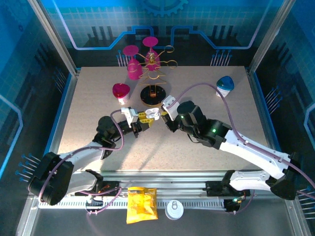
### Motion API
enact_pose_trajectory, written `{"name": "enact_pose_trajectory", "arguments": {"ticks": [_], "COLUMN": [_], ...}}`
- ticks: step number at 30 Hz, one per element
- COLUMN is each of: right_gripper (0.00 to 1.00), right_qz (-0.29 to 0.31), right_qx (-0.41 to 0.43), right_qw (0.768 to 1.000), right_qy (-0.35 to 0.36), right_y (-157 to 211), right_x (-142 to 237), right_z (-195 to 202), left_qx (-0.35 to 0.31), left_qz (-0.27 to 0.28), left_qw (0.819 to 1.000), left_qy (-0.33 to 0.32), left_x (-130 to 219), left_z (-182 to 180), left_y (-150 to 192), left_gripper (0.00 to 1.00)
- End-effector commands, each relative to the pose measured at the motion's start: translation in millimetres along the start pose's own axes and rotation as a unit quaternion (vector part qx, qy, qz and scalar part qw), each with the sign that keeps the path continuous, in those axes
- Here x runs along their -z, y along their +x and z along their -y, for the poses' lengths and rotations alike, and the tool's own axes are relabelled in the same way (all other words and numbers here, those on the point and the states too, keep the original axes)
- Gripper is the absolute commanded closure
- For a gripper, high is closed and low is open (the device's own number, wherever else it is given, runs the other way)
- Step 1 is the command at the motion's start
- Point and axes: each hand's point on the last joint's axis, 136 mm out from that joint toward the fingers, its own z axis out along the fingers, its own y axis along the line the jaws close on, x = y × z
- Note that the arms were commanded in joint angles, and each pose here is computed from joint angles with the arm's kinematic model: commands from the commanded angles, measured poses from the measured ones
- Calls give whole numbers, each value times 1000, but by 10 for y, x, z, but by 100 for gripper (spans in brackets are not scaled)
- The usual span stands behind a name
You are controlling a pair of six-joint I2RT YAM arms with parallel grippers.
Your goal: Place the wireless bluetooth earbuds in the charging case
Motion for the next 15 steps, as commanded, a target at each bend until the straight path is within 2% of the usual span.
{"name": "enact_pose_trajectory", "arguments": {"ticks": [1, 5, 15], "right_gripper": [87, 87, 87], "right_qz": [55, 69, 59], "right_qx": [44, 73, 115], "right_qw": [997, 995, 992], "right_qy": [3, -17, -8], "right_y": [-370, -471, -486], "right_x": [44, 5, -243], "right_z": [-74, -237, -343], "left_qx": [-10, -8, -1], "left_qz": [11, 10, 14], "left_qw": [1000, 1000, 1000], "left_qy": [-7, -6, -3], "left_x": [-12, -1, 21], "left_z": [-52, -38, -2], "left_y": [-123, -133, -177], "left_gripper": [81, 81, 81]}}
